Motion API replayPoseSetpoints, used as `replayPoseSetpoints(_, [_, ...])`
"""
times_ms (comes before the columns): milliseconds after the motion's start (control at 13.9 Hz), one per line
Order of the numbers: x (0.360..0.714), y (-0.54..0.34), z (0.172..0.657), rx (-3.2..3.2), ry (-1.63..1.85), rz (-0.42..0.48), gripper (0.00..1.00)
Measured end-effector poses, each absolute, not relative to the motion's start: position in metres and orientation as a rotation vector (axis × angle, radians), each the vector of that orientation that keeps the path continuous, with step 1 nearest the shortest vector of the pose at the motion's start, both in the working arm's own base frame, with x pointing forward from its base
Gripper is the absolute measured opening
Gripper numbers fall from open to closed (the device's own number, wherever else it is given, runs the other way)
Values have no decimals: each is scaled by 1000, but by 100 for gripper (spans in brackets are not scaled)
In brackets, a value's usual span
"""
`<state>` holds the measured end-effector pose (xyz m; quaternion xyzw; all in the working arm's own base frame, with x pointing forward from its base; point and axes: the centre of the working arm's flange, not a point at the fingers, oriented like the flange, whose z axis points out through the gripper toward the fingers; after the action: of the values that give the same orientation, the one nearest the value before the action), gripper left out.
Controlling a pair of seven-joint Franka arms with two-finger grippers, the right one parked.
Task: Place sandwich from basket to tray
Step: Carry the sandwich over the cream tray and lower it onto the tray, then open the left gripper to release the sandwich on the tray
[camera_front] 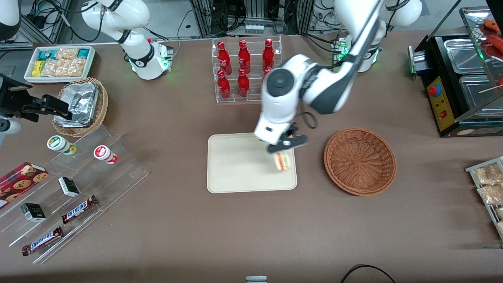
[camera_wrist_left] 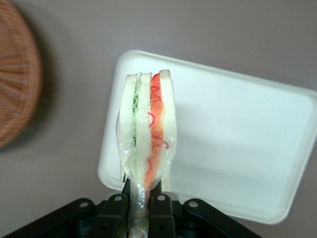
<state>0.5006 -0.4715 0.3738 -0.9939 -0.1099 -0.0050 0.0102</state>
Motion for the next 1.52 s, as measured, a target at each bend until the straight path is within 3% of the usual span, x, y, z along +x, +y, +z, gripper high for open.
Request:
replayPoseSetpoints(216, [487,-511,333,-3153,-150,-50,15])
replayPoseSetpoints(433, [477,-526,295,-3153,11,-7,15])
replayPoseSetpoints(1010, [480,-536,239,-3170,44,-3,14])
replayPoseSetpoints(1299, [486,-542,258,-3195,40,-43,49])
replayPoseSetpoints(1515, [490,-538,308,-3194,-8,-62,80])
